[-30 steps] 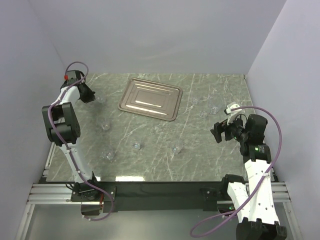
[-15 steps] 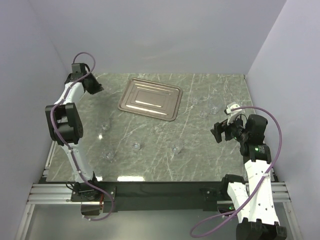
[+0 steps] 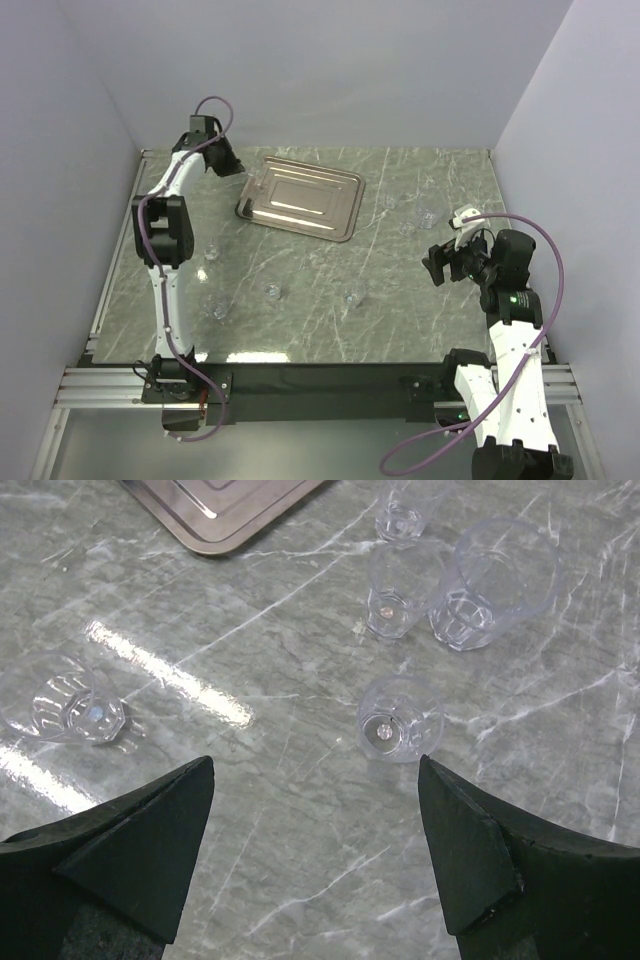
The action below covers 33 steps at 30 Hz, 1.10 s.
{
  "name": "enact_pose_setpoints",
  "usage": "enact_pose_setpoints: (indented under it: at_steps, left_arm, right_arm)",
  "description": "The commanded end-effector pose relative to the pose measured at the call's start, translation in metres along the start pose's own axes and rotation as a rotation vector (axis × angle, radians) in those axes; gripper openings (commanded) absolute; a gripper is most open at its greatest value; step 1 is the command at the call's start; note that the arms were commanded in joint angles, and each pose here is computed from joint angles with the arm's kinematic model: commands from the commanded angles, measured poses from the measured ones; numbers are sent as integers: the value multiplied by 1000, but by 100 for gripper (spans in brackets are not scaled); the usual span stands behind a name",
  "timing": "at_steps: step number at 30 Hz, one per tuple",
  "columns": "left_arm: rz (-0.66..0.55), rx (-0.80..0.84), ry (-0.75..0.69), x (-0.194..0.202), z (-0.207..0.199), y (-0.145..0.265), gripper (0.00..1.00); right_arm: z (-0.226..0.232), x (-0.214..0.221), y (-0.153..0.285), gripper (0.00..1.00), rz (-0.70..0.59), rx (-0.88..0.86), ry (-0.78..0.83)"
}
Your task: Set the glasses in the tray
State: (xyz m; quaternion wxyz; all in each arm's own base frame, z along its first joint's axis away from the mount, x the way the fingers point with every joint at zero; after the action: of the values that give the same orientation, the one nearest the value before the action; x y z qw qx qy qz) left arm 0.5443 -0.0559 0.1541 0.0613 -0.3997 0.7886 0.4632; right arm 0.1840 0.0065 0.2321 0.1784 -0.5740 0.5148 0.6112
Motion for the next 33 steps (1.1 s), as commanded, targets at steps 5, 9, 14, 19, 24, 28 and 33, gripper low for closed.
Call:
enact_pose_setpoints:
  at_steps: [5, 9, 14, 19, 24, 28, 33]
  left_arm:
    - [-17, 49, -6, 3, -38, -19, 2]
    - [-27, 41, 13, 7, -41, -28, 5]
    - [-34, 27, 22, 8, -42, -31, 21]
    - [-49, 62, 10, 2, -54, -20, 46]
    - [-104, 124, -24, -12, -73, 12, 57]
    - [-179, 166, -68, -23, -88, 49, 64]
    - [-272, 173, -154, -23, -91, 110, 72]
  right_arm:
    - [-4, -5, 3, 89, -34, 29, 34]
    - [-4, -5, 2, 89, -31, 29, 32]
    - [-3, -5, 3, 89, -31, 29, 34]
    - [-4, -5, 3, 89, -29, 28, 33]
    - [-3, -4, 3, 89, -32, 28, 32]
    - [-2, -4, 2, 89, -37, 15, 43]
    - [9, -4, 1, 89, -99, -89, 112]
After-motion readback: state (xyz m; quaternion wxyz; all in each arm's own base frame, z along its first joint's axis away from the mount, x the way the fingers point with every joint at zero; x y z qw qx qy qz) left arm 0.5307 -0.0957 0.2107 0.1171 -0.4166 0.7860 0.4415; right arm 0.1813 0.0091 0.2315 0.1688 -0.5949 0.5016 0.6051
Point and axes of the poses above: each gripper's point midway between its finger pads, its own y axis back along the fingers, its own z axis along the line the jaws close on, x = y × z, the point moved 8 cm from there along y, back along the fingers, and after that the axes turned 6 degrees about y, right-handed, at the moved point
